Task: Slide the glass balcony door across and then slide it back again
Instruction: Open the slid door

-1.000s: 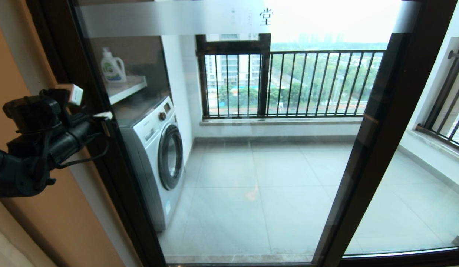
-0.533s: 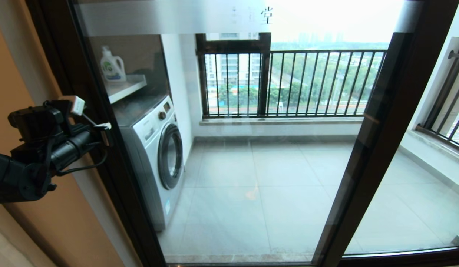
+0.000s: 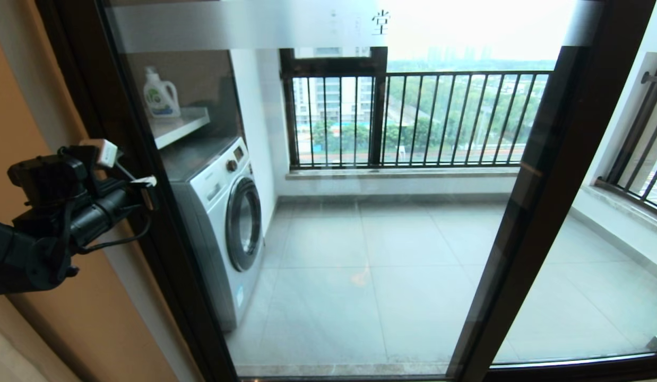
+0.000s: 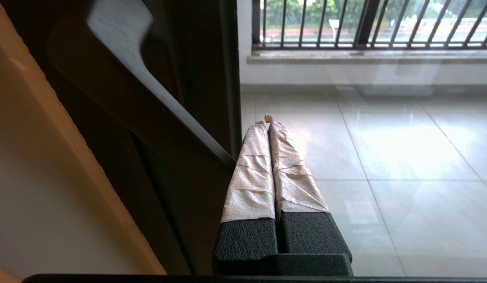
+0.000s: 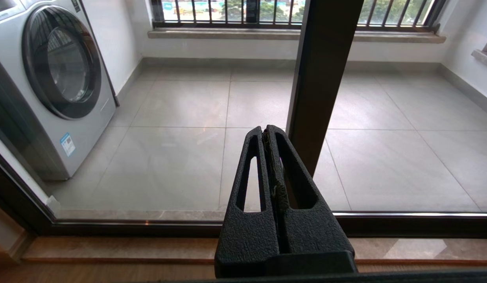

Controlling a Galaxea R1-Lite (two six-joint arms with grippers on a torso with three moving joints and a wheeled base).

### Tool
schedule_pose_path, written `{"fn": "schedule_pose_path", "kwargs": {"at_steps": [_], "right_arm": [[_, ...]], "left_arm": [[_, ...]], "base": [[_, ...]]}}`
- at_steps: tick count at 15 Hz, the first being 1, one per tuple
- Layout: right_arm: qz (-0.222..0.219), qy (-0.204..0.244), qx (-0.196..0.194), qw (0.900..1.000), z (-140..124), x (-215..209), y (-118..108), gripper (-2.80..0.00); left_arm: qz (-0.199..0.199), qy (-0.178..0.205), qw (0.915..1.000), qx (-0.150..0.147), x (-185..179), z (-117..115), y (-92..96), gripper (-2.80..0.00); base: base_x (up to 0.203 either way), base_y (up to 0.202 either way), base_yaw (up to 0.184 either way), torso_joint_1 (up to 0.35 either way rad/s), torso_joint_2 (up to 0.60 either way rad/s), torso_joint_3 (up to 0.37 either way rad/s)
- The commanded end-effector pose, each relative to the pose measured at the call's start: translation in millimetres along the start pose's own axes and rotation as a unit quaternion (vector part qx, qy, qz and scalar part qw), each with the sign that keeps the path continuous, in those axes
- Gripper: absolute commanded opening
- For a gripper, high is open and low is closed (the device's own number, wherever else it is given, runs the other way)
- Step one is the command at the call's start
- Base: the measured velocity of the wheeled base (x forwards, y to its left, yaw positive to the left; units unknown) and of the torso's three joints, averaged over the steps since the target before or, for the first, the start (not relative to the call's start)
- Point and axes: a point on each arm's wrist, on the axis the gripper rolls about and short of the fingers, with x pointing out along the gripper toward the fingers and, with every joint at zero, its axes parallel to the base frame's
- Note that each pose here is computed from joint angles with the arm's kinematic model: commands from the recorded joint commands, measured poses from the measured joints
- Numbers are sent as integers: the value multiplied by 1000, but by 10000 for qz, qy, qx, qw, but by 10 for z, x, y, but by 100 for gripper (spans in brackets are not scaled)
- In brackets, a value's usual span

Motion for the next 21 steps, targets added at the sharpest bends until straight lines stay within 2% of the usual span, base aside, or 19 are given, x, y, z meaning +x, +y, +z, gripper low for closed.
{"fn": "schedule_pose_path", "kwargs": {"at_steps": [1,4,10,16,19,21], "right_arm": [[0,2,-3,10000,1,0,0,-280],[1,5,-3,10000,-1,1,0,-280],[2,3,-2,10000,-1,0,0,-280],[0,1,-3,10000,1,0,0,-280],[0,4,-3,10000,-4,0,0,-280],[7,4,-3,10000,0,0,0,-280]], "left_arm": [[114,-117,9999,38,48,-99,76,-280],[255,-116,9994,183,85,-255,193,-280],[320,-126,9992,185,83,-256,241,-280],[467,-111,9985,263,92,-276,369,-280],[458,-259,9982,282,60,-204,368,-280],[266,-435,9983,288,-19,-83,344,-280]], "base": [[0,0,0,0,0,0],[0,0,0,0,0,0],[0,0,0,0,0,0],[0,0,0,0,0,0],[0,0,0,0,0,0],[0,0,0,0,0,0]]}}
